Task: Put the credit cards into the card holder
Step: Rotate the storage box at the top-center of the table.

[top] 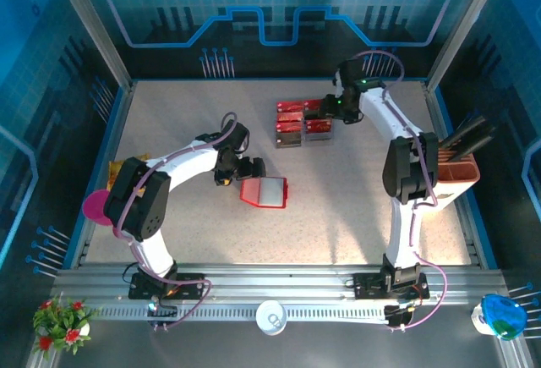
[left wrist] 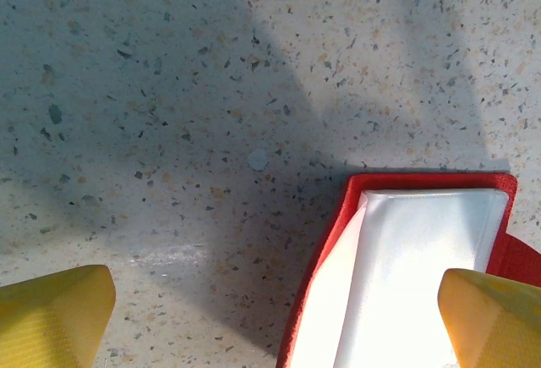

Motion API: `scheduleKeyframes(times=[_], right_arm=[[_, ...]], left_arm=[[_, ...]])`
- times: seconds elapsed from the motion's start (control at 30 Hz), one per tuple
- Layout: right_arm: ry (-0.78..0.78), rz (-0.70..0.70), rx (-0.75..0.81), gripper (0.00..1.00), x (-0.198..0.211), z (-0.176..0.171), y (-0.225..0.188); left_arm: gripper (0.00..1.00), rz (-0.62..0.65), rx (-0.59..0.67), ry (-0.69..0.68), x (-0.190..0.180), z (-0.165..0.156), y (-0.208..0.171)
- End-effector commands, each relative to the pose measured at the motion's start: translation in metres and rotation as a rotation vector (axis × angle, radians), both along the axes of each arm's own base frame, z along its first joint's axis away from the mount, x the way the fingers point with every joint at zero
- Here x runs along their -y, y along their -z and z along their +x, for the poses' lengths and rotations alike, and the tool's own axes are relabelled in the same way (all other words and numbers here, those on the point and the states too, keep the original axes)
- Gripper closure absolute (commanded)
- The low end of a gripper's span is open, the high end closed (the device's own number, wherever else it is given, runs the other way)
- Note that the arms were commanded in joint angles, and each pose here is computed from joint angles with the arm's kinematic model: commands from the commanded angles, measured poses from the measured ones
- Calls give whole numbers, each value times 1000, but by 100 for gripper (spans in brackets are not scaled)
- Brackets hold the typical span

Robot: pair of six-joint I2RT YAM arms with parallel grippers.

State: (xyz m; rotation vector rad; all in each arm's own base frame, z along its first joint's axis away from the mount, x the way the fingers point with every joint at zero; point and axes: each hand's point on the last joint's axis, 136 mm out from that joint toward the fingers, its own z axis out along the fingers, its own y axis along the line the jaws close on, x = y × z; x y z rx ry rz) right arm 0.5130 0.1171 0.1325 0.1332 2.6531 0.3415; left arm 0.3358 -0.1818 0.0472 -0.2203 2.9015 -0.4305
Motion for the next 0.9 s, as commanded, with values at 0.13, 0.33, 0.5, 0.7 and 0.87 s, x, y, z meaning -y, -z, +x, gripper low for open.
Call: scheduleKeyframes(times=[0.13, 0.33, 0.5, 0.7, 0.87], right_arm=[[239, 305, 97, 56, 15, 47, -26], [300, 395, 61, 72, 17, 78, 2], [323, 457, 20, 78, 14, 100, 33], [314, 565, -35, 83, 6, 117, 59], [283, 595, -52, 84, -1, 110, 62]], left_arm=[[1, 25, -34, 31, -4, -6, 14], [1, 24, -42, 32, -4, -8, 14], [1, 28, -43, 29, -5, -9, 13], [1, 34, -42, 25, -8, -12, 12], [1, 32, -37, 29, -8, -13, 12]])
